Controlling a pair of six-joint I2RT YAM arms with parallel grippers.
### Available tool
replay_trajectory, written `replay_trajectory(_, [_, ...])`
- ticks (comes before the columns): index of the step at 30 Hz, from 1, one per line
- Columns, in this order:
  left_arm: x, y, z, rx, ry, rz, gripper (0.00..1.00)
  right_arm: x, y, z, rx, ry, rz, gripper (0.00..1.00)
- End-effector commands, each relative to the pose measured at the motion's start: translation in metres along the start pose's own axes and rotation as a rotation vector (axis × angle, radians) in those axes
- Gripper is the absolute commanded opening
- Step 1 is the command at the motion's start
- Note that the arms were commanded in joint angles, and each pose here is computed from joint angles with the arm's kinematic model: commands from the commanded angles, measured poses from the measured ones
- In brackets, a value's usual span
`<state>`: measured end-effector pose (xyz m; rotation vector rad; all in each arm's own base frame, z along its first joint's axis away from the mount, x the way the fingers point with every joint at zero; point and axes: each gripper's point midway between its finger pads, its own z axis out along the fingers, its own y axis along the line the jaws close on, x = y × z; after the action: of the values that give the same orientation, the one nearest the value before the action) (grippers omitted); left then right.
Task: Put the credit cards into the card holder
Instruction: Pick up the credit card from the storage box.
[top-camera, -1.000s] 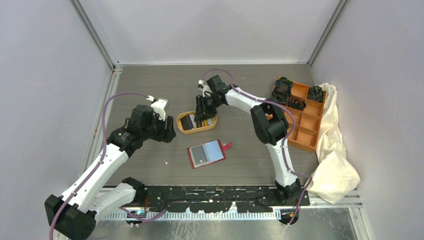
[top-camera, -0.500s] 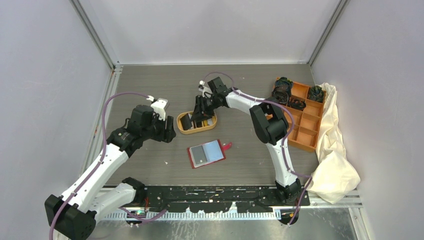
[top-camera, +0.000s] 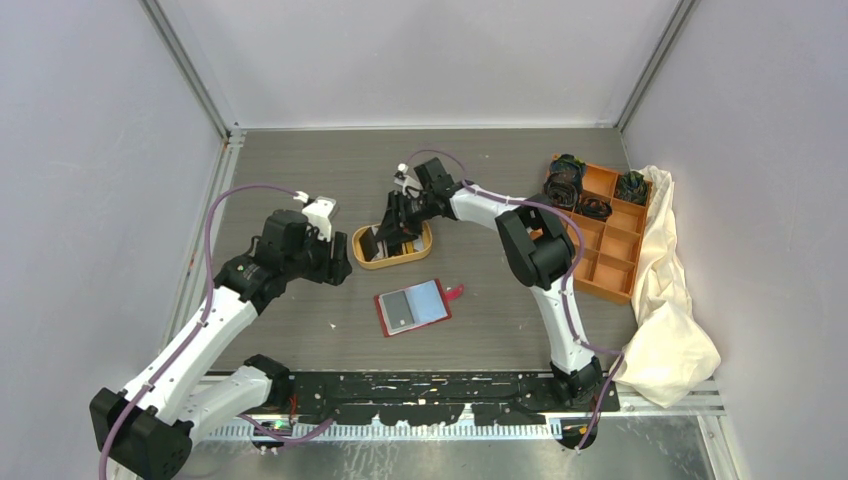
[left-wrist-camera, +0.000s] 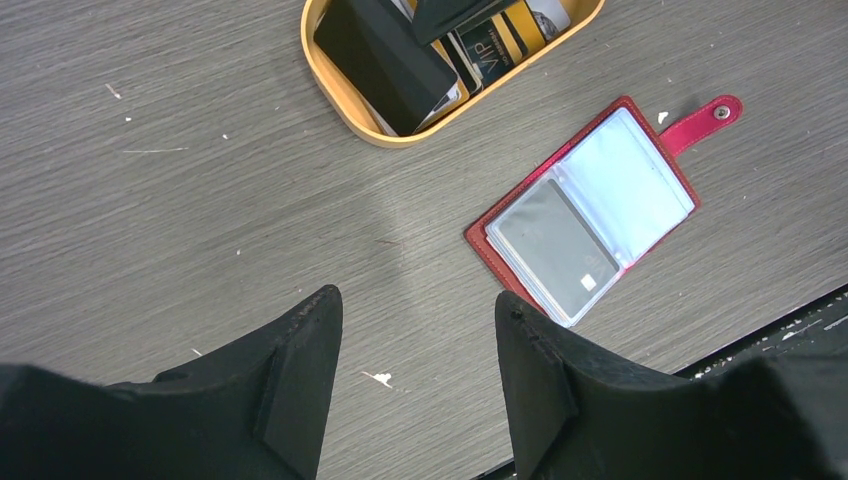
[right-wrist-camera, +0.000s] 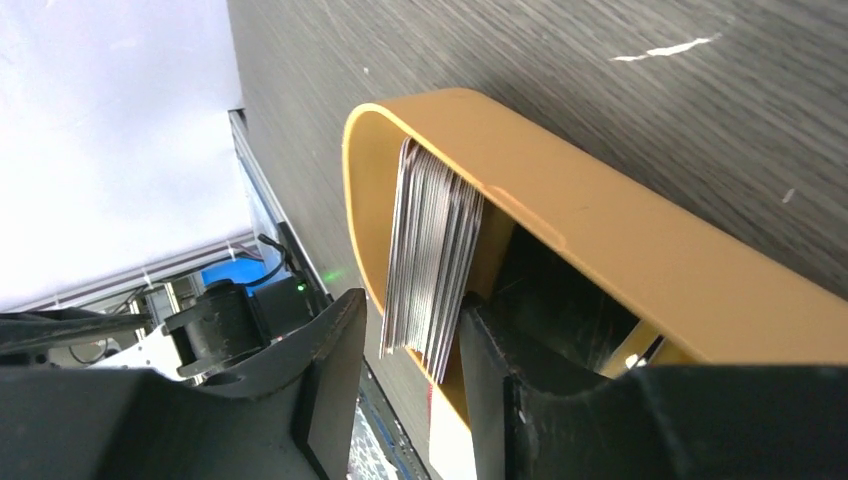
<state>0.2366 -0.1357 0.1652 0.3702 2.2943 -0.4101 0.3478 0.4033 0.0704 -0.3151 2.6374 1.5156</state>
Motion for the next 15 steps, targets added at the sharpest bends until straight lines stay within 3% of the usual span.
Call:
replay_trajectory(1, [-0.011,-0.002,-0.001,0.014,-0.034,0.013,0.58,0.000,0.000,0.010,0.022,0.012,-0.027,0.46])
replay_trajectory(10, [-0.010,-0.002,0.000,0.016,-0.033,0.012,0.58,0.008,0.002,0.021,0.019,0.038,-0.033,0.54])
replay_trajectory(15, [-0.011,-0.002,-0.001,0.012,-0.035,0.013,0.58,0.006,0.013,0.017,-0.021,0.037,-0.030,0.53])
